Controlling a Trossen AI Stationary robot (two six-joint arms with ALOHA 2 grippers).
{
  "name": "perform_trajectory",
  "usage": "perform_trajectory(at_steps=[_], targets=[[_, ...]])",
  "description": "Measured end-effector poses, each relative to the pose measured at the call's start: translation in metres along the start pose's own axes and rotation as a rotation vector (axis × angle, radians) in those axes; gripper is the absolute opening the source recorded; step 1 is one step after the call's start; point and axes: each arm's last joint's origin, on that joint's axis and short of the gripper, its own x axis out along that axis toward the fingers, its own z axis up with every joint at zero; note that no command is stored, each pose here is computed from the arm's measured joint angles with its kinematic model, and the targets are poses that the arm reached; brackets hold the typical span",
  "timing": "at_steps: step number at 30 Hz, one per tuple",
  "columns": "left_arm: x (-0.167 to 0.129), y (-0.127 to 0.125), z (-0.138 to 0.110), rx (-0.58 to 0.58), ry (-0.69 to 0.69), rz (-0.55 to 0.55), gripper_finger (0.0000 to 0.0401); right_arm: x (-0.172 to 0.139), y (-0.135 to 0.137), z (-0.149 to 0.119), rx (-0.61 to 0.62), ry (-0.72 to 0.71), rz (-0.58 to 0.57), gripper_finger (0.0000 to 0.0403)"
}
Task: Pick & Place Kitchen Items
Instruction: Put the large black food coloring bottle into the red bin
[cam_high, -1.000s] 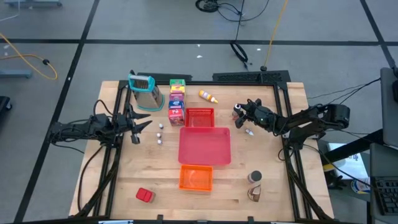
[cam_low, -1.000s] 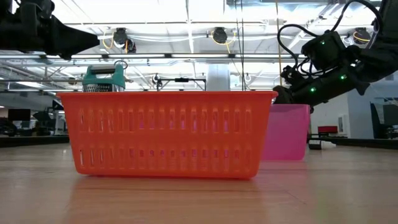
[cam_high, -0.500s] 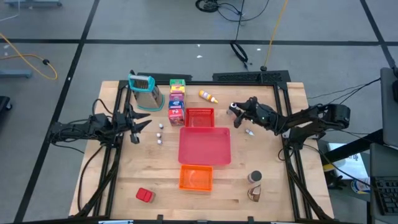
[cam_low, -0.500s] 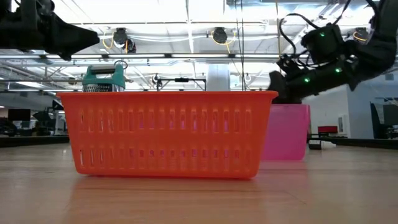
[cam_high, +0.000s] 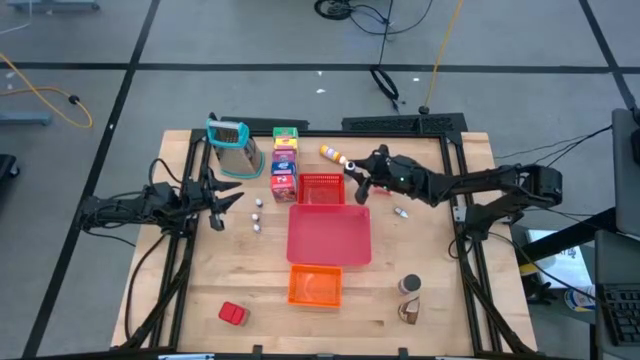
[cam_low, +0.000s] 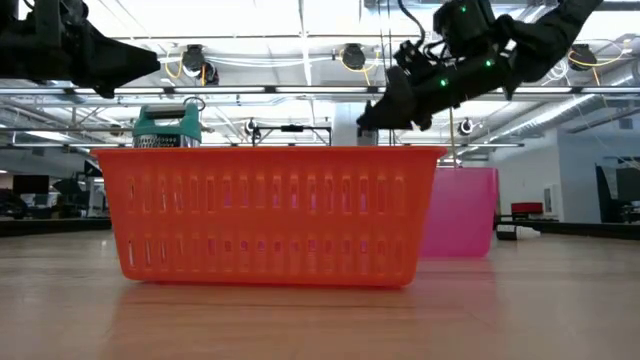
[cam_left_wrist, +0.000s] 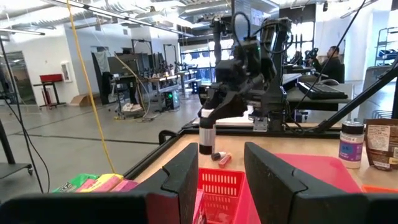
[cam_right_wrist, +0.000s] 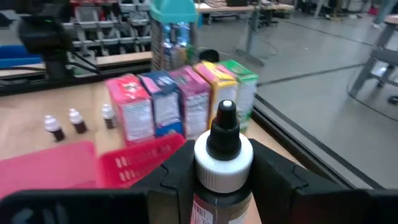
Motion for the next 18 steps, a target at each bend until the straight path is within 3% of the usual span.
perform_trajectory(at_steps=[12,18], targets=[[0.000,0.001,0.000,-0.001,0.002,0.026,0.0131,0.020,0.009,-0.018,0.023,-0.012,0.035,0.0113],[0.000,0.001,0.000,-0.001,0.003,0.026,0.0131,0.036,0.012,-0.010,0.015,-0.019,0.064,0.0113]])
